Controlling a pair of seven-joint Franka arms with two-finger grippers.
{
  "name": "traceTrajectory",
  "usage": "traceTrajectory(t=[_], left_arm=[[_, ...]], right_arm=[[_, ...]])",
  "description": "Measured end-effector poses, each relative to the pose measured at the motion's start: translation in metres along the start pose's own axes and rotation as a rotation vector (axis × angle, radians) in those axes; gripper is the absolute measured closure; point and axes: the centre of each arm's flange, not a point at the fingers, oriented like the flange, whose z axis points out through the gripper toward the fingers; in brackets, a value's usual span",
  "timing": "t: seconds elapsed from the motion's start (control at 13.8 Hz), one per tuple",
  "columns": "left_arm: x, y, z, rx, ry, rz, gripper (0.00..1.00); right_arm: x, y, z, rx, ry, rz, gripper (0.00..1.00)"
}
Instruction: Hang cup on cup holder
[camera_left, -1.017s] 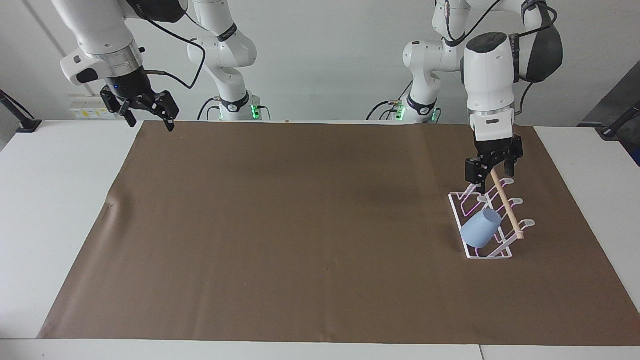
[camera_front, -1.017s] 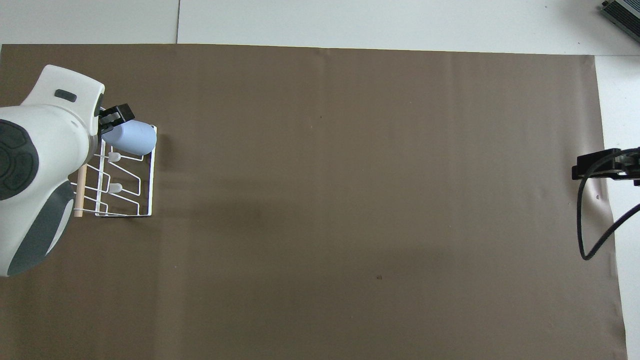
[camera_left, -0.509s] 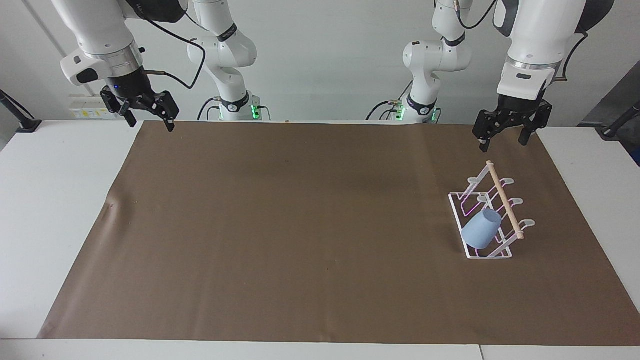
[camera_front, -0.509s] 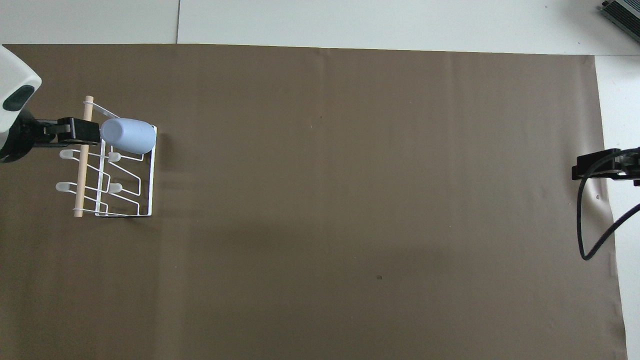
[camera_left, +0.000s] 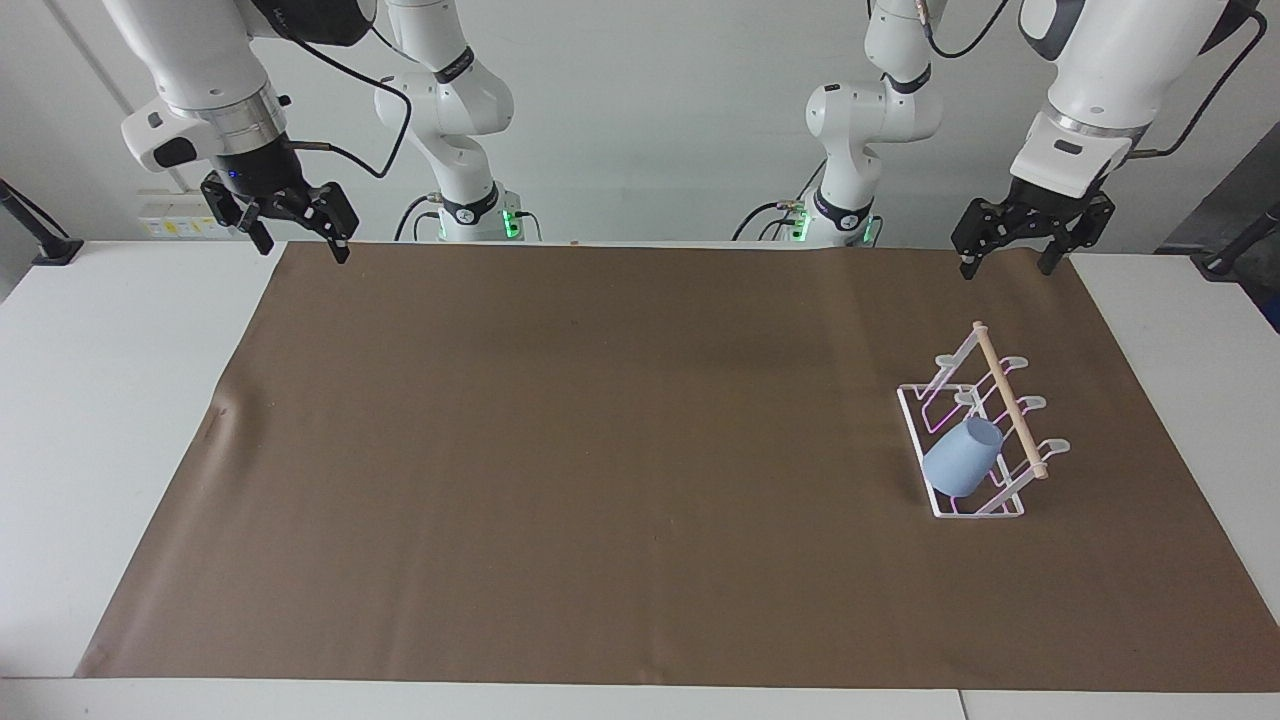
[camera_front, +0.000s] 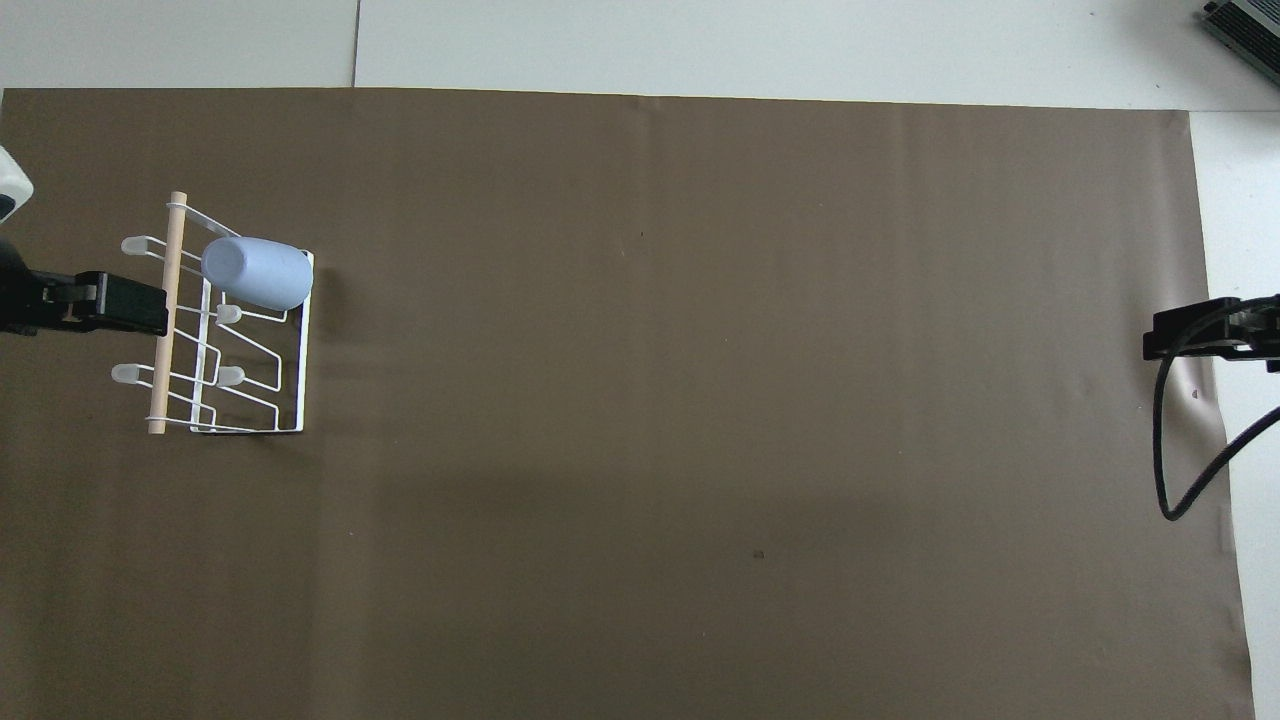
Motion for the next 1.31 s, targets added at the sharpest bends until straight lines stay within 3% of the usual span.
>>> traceTrajectory(t=[1.31], left_arm=[[-0.006, -0.015, 0.002, -0.024, -0.063, 0.023, 0.0]], right_arm=[[0.0, 0.0, 0.002, 0.0, -0.005, 0.001, 0.0]])
